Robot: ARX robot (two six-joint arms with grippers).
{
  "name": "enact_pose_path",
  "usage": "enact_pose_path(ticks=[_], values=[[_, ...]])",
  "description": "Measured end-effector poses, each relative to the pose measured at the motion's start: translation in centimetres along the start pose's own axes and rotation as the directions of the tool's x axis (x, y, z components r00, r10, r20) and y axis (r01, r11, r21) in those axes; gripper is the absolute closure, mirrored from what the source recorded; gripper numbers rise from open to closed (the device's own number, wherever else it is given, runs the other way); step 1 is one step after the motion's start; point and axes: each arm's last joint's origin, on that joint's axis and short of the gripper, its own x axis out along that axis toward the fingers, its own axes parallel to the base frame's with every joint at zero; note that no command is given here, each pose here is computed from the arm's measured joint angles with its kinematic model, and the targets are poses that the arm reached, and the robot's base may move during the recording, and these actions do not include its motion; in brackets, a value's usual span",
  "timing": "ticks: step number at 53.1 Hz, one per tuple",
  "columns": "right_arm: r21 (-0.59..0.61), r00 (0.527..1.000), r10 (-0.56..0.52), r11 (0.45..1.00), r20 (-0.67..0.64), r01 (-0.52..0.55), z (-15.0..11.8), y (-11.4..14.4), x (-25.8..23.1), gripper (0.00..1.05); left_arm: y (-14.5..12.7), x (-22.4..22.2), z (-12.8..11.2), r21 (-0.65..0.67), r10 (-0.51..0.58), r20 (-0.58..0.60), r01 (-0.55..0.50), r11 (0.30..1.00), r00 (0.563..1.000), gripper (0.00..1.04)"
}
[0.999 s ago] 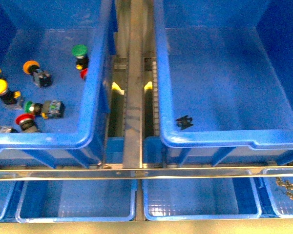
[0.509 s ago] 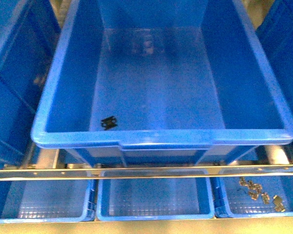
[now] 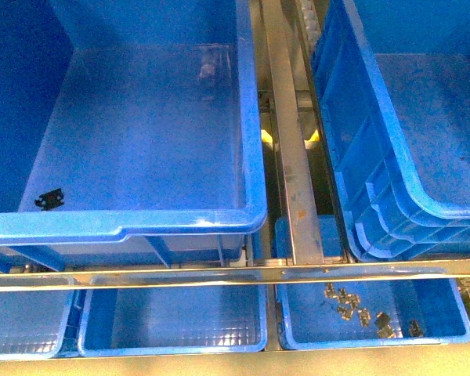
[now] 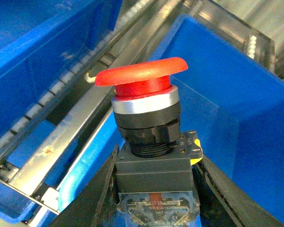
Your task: Pick red and yellow buttons and place in box
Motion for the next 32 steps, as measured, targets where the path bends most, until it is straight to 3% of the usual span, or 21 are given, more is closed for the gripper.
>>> enact_pose_path(ticks=[23,32], values=[[0.038,0.997,-0.062,0.997,-0.043,0.064,-1.9,-2.3,0.1,0.68,0.0,-1.1,-0.4,0.0,0.0,-0.018,0.0,1.0,1.0,1.01],[0.068,0.99,-0.099,0.992,-0.097,0.106,-3.7,-4.4,2.0,0.68,0.0,-1.1,-0.4,0.001,0.0,-0.018,0.0,1.0,1.0,0.75]])
